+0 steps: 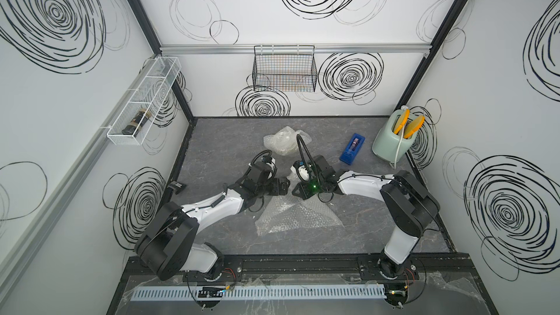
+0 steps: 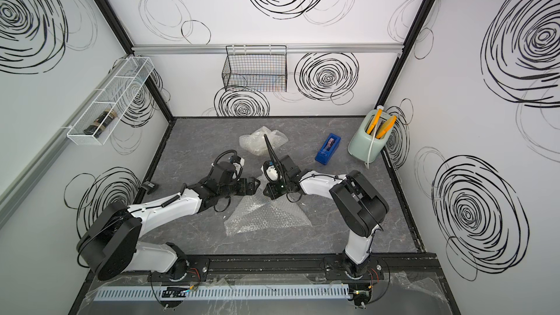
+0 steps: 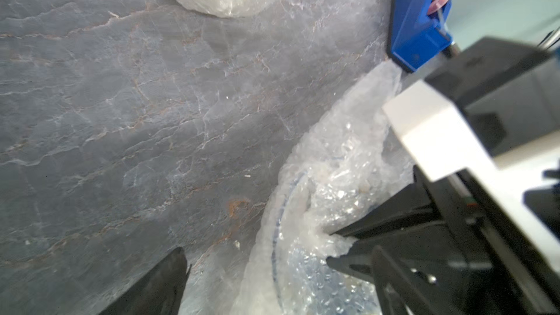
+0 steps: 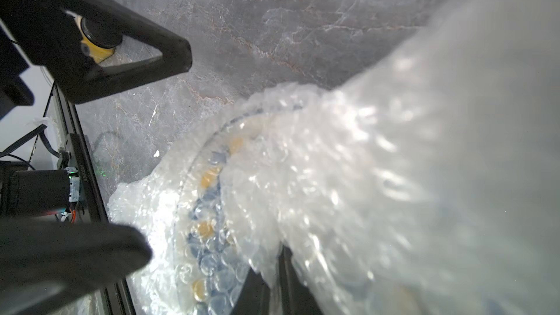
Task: Wrap bowls in bubble wrap
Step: Wrap the bowl in bubble wrap.
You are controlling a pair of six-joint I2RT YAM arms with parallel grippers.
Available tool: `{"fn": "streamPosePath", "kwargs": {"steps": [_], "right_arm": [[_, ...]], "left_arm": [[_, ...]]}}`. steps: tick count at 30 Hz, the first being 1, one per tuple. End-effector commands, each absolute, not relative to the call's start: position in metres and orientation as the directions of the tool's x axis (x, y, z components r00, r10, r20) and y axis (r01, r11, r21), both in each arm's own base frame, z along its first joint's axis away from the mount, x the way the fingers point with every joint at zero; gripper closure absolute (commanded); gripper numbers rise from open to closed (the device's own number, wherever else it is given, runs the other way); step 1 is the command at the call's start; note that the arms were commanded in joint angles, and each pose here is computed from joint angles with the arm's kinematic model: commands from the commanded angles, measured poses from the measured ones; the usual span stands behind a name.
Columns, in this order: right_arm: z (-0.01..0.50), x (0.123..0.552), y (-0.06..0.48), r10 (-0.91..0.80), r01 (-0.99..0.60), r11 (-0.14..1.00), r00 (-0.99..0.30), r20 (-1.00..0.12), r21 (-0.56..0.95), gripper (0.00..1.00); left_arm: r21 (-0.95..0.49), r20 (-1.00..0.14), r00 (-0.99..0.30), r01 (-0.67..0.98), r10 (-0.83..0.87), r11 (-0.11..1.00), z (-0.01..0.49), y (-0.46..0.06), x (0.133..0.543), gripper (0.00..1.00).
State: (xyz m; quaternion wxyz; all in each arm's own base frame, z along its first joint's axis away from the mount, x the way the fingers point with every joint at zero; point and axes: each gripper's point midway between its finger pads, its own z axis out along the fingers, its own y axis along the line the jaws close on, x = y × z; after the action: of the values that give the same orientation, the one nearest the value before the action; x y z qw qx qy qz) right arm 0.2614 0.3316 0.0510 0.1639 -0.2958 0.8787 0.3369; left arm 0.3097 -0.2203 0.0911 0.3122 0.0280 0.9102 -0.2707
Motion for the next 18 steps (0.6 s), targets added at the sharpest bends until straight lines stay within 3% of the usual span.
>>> {"fn": "streamPosePath", "kwargs": {"steps": [1, 9, 14, 18], "right_arm": [[0.047, 0.255, 0.329, -0.442, -0.647, 0.581, -0.760, -0.476, 0.494, 0.86], [0.049, 0.252, 0.327, -0.450, -0.655, 0.572, -0.754, -0.478, 0.494, 0.82], [0.062, 0.249, 0.325, -0.451, -0.676, 0.548, -0.735, -0.506, 0.493, 0.79], [0.092, 0.251, 0.321, -0.399, -0.664, 0.502, -0.746, -0.533, 0.554, 0.56]], "left_arm": [[-0.555, -0.577, -0.805, 0.262, -0.138, 0.789, 0.100, -0.236, 0.314, 0.03], [-0.513, -0.547, -0.832, 0.246, -0.092, 0.822, 0.069, -0.246, 0.329, 0.01], [-0.477, -0.530, -0.842, 0.204, -0.095, 0.855, 0.050, -0.235, 0.327, 0.13], [-0.458, -0.523, -0.848, 0.194, -0.087, 0.868, 0.042, -0.230, 0.323, 0.16]]}}
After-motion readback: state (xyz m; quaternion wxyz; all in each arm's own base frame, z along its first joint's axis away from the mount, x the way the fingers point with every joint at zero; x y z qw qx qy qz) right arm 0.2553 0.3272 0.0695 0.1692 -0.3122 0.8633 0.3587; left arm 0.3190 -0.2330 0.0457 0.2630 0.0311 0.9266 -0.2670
